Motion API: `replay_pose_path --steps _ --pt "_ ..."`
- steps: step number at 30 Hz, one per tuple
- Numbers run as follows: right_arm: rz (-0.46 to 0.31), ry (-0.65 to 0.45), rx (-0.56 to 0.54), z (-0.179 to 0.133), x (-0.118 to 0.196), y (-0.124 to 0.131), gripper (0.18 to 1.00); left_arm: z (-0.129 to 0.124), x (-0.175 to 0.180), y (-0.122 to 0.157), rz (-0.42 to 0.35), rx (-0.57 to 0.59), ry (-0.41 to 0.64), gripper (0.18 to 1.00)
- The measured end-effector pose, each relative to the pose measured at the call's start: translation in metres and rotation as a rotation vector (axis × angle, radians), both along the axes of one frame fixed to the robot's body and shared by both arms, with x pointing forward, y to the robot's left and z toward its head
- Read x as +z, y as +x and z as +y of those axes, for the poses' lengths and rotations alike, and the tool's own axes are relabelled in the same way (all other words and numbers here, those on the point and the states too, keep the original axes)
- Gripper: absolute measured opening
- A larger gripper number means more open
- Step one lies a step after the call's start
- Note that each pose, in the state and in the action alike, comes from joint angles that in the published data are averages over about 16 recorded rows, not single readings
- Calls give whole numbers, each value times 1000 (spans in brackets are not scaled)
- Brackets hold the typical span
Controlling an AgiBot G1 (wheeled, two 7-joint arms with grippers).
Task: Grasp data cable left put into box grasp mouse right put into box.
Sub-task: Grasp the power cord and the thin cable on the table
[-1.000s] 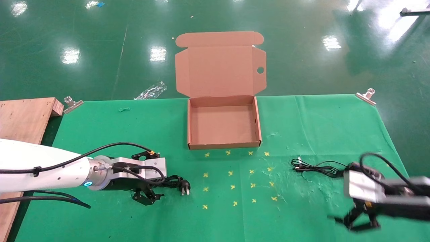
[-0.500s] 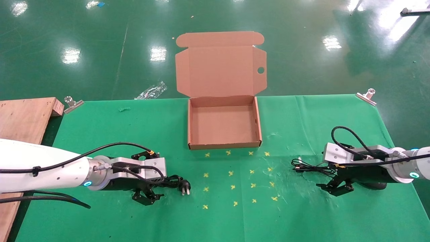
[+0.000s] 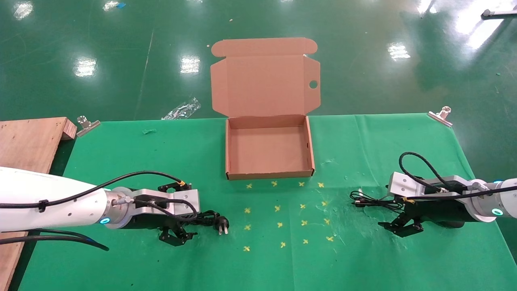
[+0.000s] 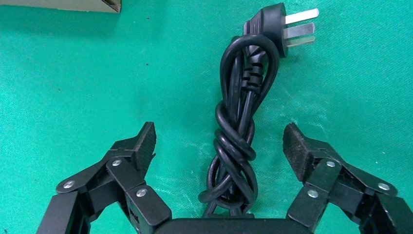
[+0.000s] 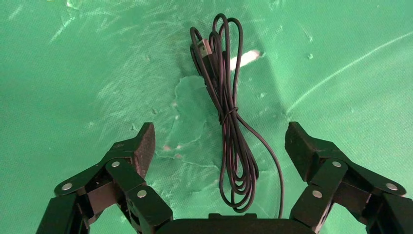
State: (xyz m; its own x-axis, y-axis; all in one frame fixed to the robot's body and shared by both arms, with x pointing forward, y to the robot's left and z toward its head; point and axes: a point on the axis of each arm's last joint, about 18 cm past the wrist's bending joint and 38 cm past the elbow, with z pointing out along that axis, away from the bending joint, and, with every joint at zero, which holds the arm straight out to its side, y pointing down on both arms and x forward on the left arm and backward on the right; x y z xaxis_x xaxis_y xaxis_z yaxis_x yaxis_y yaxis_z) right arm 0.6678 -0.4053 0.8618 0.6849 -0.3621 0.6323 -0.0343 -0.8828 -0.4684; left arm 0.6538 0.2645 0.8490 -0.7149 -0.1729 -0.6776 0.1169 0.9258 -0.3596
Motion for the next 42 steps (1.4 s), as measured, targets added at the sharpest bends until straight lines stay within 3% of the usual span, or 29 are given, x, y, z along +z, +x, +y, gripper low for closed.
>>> replay_pose_path --steps 9,15,31,42 --pt "-6 1 6 1 2 -2 907 0 0 0 0 0 0 883" --pt "-9 2 7 1 2 -2 817 0 0 0 0 0 -1 781" --pt "-11 2 10 2 3 -3 442 0 0 0 0 0 -1 410" --pt "-12 2 11 2 3 -3 257 0 0 0 0 0 -1 319"
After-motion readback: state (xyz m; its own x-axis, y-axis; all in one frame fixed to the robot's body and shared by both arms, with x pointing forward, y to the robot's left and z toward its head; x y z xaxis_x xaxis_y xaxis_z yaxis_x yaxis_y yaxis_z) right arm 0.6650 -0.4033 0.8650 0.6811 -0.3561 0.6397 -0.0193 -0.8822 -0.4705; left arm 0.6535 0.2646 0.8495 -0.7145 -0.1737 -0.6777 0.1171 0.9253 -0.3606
